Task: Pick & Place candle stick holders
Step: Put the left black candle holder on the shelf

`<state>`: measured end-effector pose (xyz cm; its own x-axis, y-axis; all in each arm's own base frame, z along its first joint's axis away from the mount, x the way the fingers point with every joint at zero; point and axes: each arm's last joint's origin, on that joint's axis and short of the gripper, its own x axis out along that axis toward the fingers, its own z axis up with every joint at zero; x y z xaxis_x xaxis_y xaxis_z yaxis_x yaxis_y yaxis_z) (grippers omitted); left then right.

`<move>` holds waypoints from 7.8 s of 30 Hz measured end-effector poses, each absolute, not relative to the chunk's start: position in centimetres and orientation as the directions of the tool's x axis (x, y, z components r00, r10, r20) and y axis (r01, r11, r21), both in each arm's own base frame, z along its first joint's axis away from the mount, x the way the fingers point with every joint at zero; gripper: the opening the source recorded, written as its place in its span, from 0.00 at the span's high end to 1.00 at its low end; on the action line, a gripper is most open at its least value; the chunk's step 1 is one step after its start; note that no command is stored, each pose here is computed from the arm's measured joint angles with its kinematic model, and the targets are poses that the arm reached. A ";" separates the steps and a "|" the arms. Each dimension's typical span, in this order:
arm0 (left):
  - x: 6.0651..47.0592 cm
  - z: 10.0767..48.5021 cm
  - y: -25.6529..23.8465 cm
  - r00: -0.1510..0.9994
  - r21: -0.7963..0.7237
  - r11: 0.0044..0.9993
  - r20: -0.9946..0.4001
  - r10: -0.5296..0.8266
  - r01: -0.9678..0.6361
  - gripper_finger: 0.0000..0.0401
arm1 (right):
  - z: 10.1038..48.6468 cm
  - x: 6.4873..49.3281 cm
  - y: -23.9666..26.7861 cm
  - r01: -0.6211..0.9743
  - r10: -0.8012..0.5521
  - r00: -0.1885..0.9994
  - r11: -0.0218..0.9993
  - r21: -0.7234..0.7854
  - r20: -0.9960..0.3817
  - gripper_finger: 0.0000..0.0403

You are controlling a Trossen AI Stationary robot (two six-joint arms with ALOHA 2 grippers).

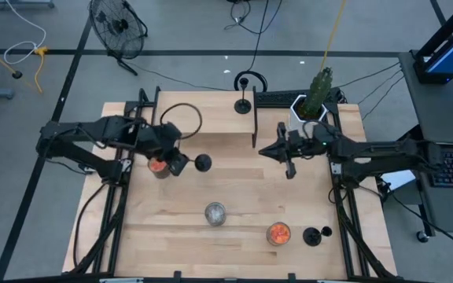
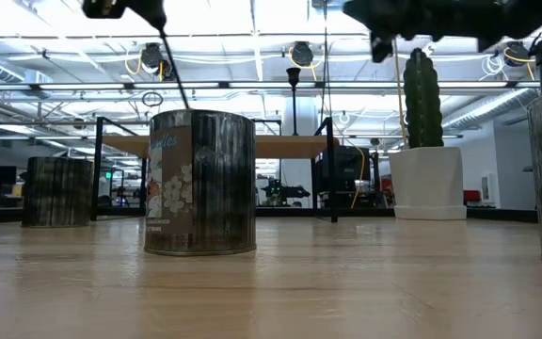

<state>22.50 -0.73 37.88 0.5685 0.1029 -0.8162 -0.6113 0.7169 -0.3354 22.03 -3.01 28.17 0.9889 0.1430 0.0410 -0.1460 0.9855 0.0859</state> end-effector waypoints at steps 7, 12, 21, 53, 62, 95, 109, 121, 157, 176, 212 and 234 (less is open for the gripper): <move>24.2 38.0 0.6 0.556 -0.312 0.735 -0.824 0.106 -0.602 0.98 | 28.6 25.7 -2.7 -0.178 0.178 0.984 0.983 0.039 -0.002 0.92; 25.3 38.2 1.1 0.615 -0.354 0.747 -0.783 0.092 -0.563 0.98 | 28.7 28.2 -2.7 -0.189 0.190 0.981 0.981 0.041 -0.028 0.82; 26.0 39.0 1.6 0.696 -0.412 0.749 -0.712 0.091 -0.519 0.98 | 29.4 31.6 -2.7 -0.199 0.200 0.979 0.980 0.029 -0.033 0.62; 28.1 38.7 2.4 0.754 -0.435 0.773 -0.652 0.084 -0.462 0.98 | 32.5 35.6 -2.1 -0.006 -0.013 0.985 0.994 -0.106 -0.175 0.39; 29.7 38.3 2.6 0.787 -0.459 0.771 -0.611 0.086 -0.441 0.98 | 32.5 35.6 -2.1 -0.004 -0.013 0.984 0.995 -0.099 -0.177 0.39; 31.0 37.4 2.9 0.777 -0.449 0.775 -0.623 0.085 -0.445 0.98 | 32.1 35.6 -2.2 0.023 -0.040 0.976 0.996 -0.083 -0.214 0.47; 30.9 37.3 3.0 0.774 -0.439 0.775 -0.625 0.100 -0.455 0.98 | 32.1 35.6 -2.2 0.026 -0.038 0.977 0.998 -0.058 -0.209 0.58; 30.9 37.4 3.2 0.777 -0.441 0.778 -0.622 0.096 -0.449 0.98 | 31.9 35.5 -2.1 0.000 -0.012 0.974 0.999 -0.051 -0.226 0.68; 31.0 37.6 3.5 0.789 -0.426 0.790 -0.604 0.113 -0.440 0.84 | 31.9 35.5 -2.1 0.008 -0.015 0.974 0.999 -0.032 -0.224 0.78; 31.1 37.6 3.5 0.794 -0.433 0.795 -0.600 0.096 -0.424 0.82 | 32.0 35.5 -2.1 0.003 -0.008 0.975 1.000 -0.026 -0.223 0.78; 30.9 37.7 3.4 0.797 -0.425 0.808 -0.597 0.088 -0.408 0.98 | 31.7 35.4 -2.1 0.008 -0.007 0.963 1.000 0.003 -0.269 0.77; 29.4 38.9 3.3 0.787 -0.413 0.805 -0.608 0.105 -0.426 0.98 | 31.5 35.4 -2.1 0.016 -0.009 0.965 1.000 0.023 -0.262 0.79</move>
<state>29.44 3.33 38.95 0.7869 0.1052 -0.6080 -0.4264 0.8050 -0.4125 35.42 -2.13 31.54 0.9650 -0.0093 -0.2620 0.0160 0.9996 0.0235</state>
